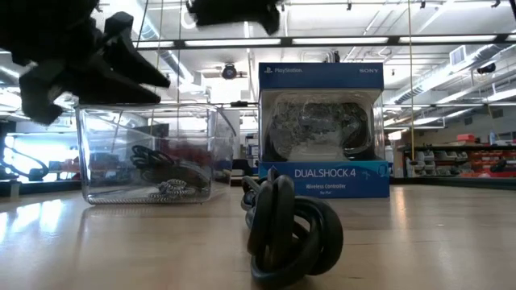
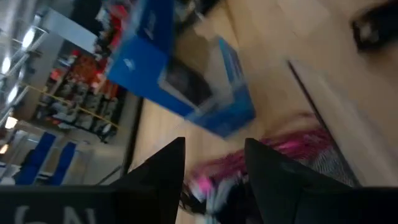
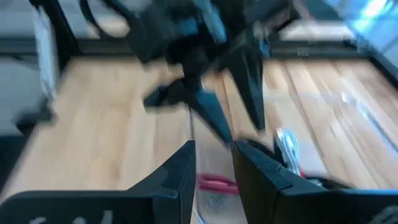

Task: Pick and place USB-C Cables
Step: Put the black charger cable into the transparent bin

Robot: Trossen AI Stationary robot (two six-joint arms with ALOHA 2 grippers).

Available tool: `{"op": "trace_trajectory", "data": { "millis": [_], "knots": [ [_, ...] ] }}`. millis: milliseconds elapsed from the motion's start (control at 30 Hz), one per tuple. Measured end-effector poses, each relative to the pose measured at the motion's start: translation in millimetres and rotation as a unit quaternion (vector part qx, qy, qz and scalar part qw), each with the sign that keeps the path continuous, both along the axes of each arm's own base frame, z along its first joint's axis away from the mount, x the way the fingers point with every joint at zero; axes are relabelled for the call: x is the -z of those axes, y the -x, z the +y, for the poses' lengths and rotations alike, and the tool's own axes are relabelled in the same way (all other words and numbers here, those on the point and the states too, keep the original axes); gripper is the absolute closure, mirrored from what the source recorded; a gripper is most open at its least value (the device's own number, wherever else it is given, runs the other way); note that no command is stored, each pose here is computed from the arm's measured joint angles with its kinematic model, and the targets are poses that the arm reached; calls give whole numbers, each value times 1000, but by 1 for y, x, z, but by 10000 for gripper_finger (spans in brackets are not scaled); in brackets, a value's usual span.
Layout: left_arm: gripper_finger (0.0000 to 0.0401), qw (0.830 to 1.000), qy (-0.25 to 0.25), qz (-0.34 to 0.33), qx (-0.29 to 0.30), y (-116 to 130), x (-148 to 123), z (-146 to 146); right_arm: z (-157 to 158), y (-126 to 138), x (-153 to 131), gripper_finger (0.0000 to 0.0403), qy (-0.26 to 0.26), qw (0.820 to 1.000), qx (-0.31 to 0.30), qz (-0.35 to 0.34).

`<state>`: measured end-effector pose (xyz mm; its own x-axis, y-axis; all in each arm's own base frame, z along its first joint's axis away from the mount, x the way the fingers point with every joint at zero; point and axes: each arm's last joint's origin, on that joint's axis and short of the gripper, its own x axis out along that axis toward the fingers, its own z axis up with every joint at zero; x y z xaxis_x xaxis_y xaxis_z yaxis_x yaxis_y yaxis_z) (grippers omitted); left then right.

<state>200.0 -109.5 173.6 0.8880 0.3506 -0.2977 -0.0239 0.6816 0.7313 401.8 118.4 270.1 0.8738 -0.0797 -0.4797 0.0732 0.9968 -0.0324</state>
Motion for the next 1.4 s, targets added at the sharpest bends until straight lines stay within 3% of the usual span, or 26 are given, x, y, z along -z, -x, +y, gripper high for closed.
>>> {"op": "trace_trajectory", "data": {
  "millis": [133,333,667,900,1000,1100,1400],
  "knots": [
    [228,999,-18,9,-30,1,3,4,-8,-7,13,290,3,1000,4,21],
    [228,993,-68,-15,-90,3,-1,5,-15,-10,11,290,-7,1000,6,13],
    [228,993,-17,-108,-34,5,-25,-17,9,1,16,290,-54,993,-90,61],
    [228,979,71,-171,80,10,-41,-35,42,19,23,290,45,970,-216,105],
    [228,973,102,-174,109,11,-41,-38,55,29,30,290,135,941,-283,131],
    [228,967,127,-177,133,10,-41,-39,64,38,39,290,206,916,-304,164],
    [228,959,165,-185,139,3,-42,-32,78,35,81,269,203,888,-348,220]
  ]
}}
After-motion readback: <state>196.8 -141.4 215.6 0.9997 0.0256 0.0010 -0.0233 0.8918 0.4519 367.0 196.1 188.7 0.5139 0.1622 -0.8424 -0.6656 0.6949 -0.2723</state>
